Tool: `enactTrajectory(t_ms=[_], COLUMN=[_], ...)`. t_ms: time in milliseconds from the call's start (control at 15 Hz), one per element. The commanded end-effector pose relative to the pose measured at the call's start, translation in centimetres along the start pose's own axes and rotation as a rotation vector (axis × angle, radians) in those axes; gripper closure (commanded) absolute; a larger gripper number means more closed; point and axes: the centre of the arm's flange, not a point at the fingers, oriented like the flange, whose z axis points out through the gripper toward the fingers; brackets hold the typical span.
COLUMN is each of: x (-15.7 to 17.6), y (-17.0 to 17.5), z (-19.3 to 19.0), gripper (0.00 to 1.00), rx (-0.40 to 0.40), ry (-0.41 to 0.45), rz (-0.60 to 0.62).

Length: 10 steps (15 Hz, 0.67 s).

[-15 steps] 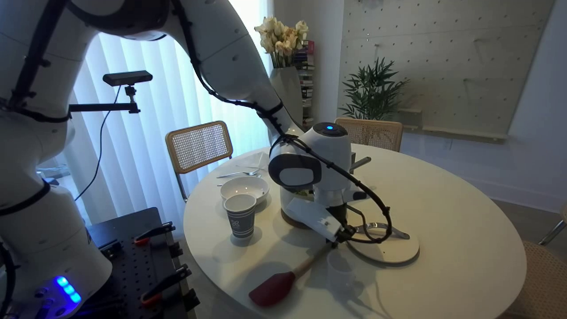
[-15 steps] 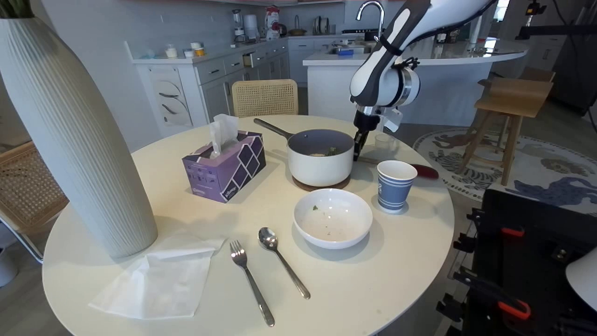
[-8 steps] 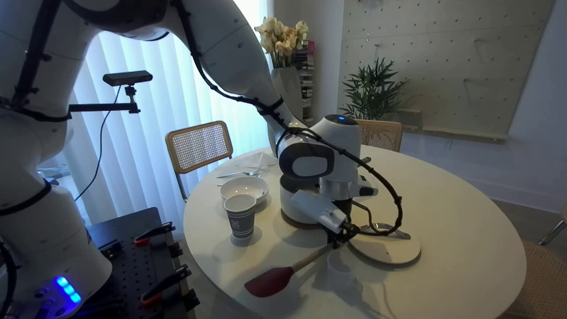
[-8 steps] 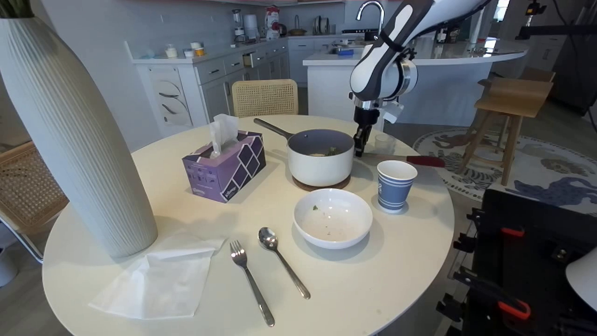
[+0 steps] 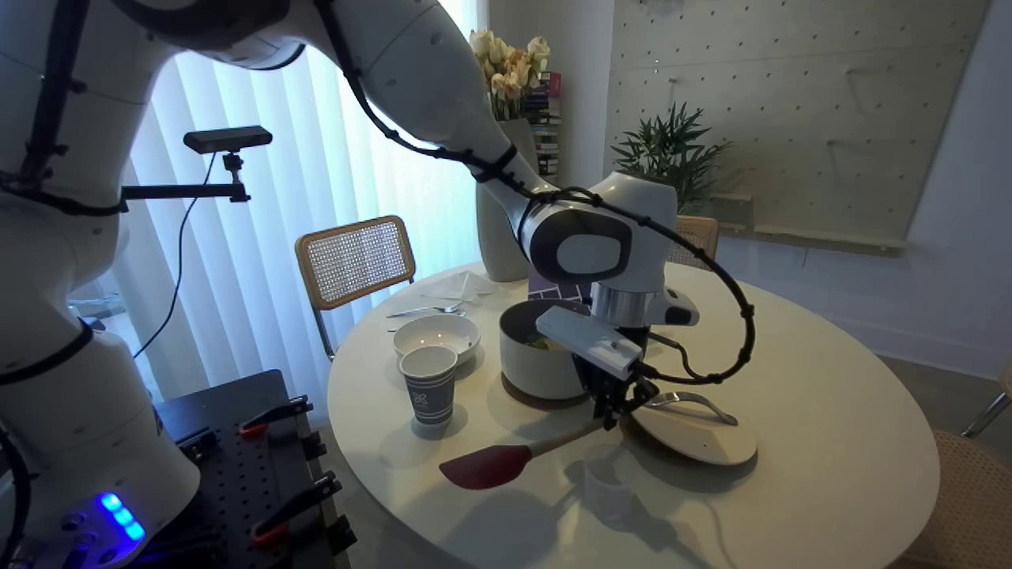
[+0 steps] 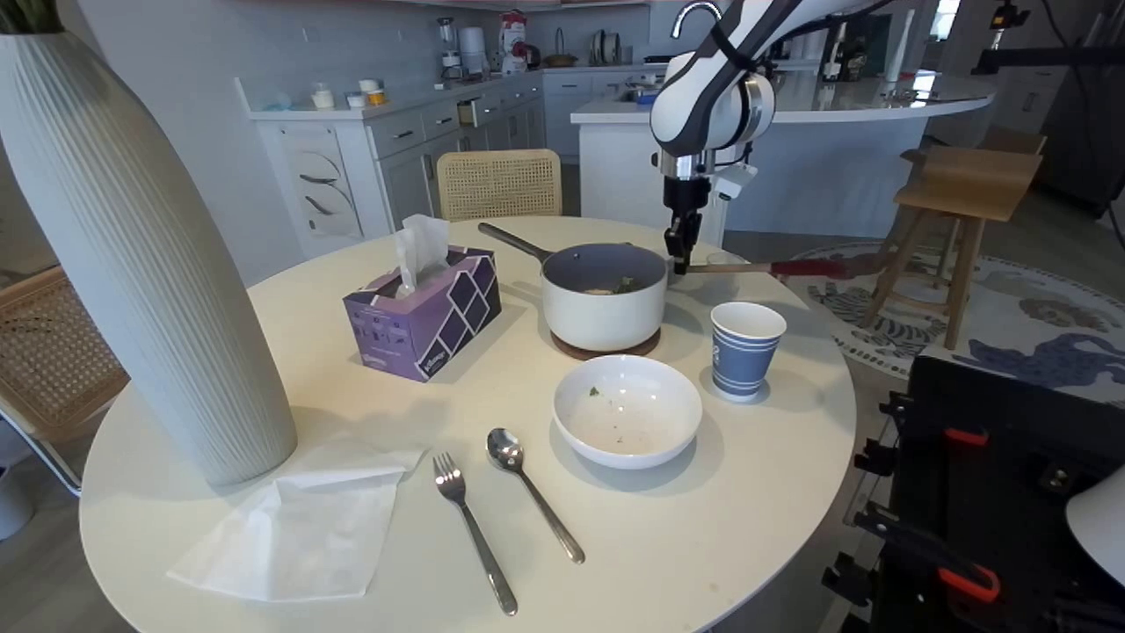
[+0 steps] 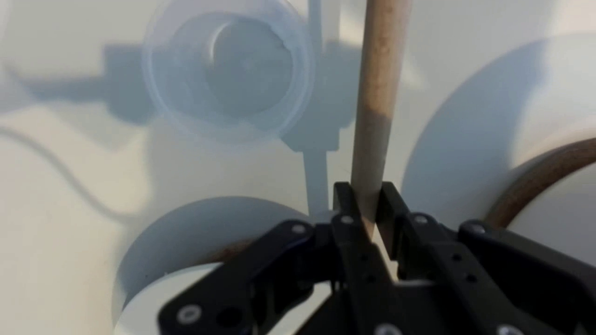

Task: Remove the lid from the white pot, pick up the broccoli from the white bowl and place it inside the pot, move the tissue square to the left, pick up the spatula and use it to stir inside the white pot, place the spatula on the table, place the white lid on top of the pot

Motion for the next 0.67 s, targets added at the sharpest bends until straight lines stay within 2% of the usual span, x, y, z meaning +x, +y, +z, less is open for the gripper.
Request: enactTrajectory(t_ms=[0, 133, 400, 600], x=[0.8, 0.9, 1.0, 1.0], y=[-0.3, -0.5, -1.0, -1.0], z=[-2.2, -2.3, -2.7, -3.4], gripper=[0.96, 0.96, 0.96, 0.96], rx=[-0.011, 0.0, 0.039, 0.047], ry=[-0.03, -0.05, -0.15, -0.182], rz=[0.014, 0.014, -0.001, -0.007])
